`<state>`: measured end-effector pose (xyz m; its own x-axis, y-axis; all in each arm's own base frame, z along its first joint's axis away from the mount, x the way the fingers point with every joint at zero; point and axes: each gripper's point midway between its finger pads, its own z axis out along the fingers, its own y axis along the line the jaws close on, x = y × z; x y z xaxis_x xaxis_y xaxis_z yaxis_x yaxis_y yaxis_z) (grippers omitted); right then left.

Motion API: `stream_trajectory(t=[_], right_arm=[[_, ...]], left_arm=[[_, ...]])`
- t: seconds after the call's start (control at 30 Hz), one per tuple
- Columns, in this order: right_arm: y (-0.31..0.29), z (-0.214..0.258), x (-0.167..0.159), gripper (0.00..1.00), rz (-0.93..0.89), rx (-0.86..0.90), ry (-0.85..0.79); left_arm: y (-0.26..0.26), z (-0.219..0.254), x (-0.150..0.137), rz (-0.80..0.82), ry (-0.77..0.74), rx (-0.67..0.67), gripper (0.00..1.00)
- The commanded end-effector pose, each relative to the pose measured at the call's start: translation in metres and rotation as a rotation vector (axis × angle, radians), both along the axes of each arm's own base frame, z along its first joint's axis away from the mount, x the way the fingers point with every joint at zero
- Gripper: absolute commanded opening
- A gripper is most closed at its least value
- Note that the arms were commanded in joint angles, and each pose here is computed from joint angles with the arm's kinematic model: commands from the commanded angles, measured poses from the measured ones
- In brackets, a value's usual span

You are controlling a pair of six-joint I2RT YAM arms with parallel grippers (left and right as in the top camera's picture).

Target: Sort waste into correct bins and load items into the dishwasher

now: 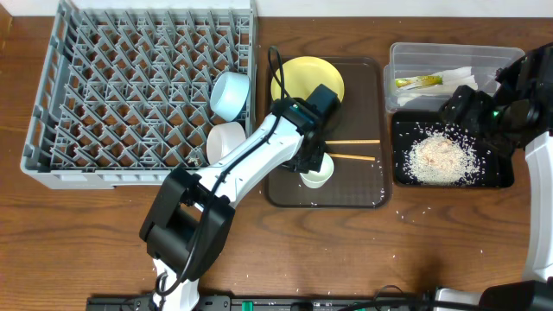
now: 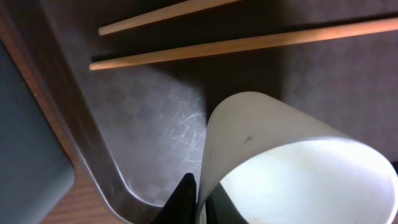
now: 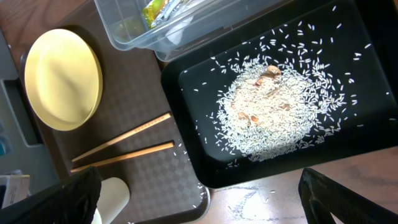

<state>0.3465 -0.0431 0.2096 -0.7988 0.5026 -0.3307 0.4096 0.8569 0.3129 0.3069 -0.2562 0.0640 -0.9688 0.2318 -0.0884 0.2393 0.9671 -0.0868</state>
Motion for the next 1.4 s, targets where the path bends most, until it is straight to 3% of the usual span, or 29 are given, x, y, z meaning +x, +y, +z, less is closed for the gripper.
stream_trajectory(t=[0.0,0.13,0.3,0.5,0.97,1.37], right_arm=[[0.001,0.007,0.001,0.99,0.003,0.0,-0.019],[0.001,0.007,0.001,0.99,0.003,0.0,-0.019],[0.001,0.007,0.001,0.99,0.003,0.0,-0.019],[0.001,0.007,0.001,0.99,0.003,0.0,-0.019],[0.001,0.007,0.001,0.99,0.003,0.0,-0.019],[0.0,0.007,0.001,0.99,0.002,-0.001,-0.018]], left_arm=[[-0.001,0.0,0.001,0.017,0.0,-0.005,0.26],[0.0,0.0,0.0,0.017,0.002,-0.003,0.5],[0.0,0.0,0.001,0.016,0.001,-0.003,0.55],[-0.001,0.0,0.002,0.016,-0.006,-0.009,0.7],[-0.001,0.0,0.002,-0.007,-0.009,-0.007,0.79],[0.003,0.016,0.005,-0.053,-0.038,-0.015,0.79]])
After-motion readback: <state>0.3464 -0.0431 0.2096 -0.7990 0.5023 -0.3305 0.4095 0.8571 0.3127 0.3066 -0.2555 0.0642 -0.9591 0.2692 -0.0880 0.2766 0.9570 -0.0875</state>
